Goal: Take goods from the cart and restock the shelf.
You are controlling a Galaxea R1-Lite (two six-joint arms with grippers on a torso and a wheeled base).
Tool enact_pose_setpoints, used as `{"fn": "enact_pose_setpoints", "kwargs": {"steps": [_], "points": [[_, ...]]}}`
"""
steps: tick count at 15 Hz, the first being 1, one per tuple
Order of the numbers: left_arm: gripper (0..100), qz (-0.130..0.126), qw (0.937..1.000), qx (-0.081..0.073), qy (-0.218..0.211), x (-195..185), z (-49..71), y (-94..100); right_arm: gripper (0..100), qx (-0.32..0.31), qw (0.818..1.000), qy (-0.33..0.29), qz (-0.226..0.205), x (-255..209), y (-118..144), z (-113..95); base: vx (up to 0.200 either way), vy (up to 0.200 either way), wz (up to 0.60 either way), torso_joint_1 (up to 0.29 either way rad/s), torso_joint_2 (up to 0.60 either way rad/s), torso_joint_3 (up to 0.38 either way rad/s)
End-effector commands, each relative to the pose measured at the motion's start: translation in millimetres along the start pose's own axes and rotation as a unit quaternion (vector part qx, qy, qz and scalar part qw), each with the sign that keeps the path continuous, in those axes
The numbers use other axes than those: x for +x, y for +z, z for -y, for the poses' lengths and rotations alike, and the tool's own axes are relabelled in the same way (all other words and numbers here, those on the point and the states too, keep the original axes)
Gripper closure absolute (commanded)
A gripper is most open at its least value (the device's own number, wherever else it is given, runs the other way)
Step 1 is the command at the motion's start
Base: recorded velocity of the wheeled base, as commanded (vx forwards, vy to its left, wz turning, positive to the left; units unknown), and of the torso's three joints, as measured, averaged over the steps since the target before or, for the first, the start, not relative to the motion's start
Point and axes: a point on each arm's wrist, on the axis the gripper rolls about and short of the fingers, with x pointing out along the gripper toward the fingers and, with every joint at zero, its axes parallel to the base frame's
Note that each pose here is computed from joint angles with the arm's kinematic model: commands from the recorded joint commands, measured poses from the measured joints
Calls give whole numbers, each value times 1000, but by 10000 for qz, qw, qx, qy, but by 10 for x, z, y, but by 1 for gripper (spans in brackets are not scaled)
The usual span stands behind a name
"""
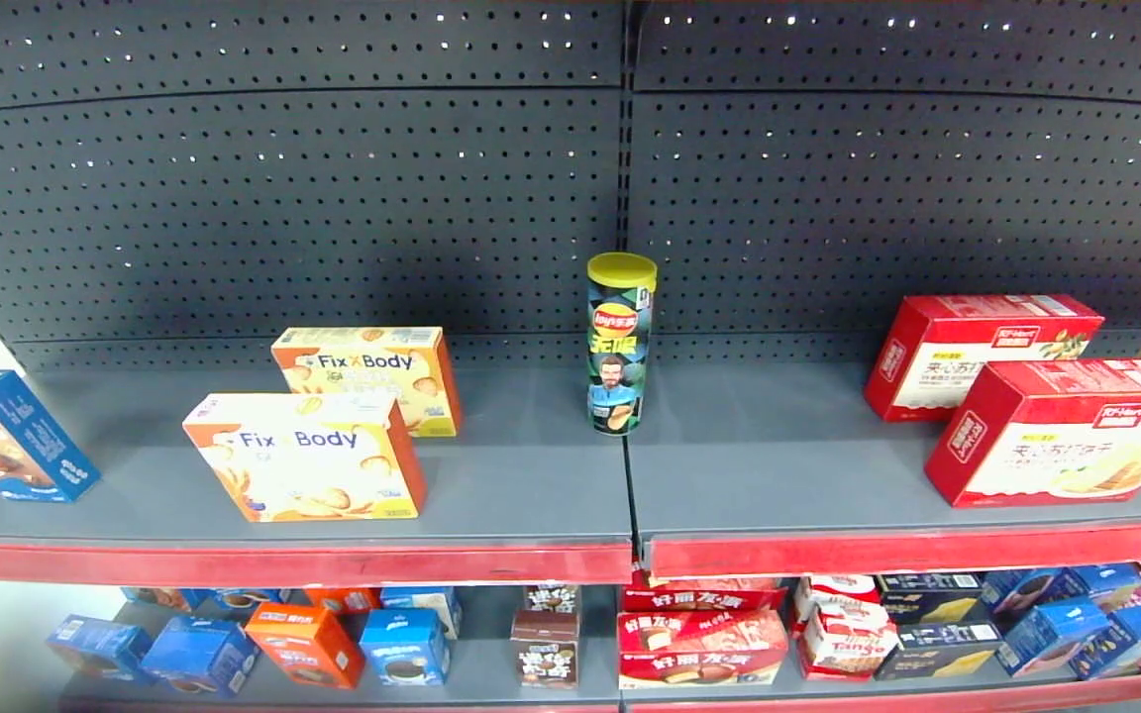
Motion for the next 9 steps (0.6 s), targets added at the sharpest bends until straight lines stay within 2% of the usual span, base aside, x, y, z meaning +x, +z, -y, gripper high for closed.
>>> {"fn": "enact_pose_setpoints", "kwargs": {"steps": [1, 6, 7, 8, 9], "points": [[0, 0, 10000, -3, 7, 0, 0, 0, 0, 7, 10000, -7, -14, 1, 0, 1, 0, 0, 0, 0, 0, 0], [0, 0, 10000, -3, 7, 0, 0, 0, 0, 15, 10000, 1, -22, -2, -3, 1, 0, 0, 0, 0, 0, 0], [0, 0, 10000, -3, 7, 0, 0, 0, 0, 150, 9997, 67, 203, -28, 105, 5, 0, 0, 0, 0, 0, 0], [0, 0, 10000, -3, 7, 0, 0, 0, 0, 197, 9983, 218, 499, -80, 325, 24, 0, 0, 0, 0, 0, 0], [0, 0, 10000, -3, 0, 0, 0, 0, 0, -97, 9986, 253, 448, -64, 305, 27, 0, 0, 0, 0, 0, 0]]}}
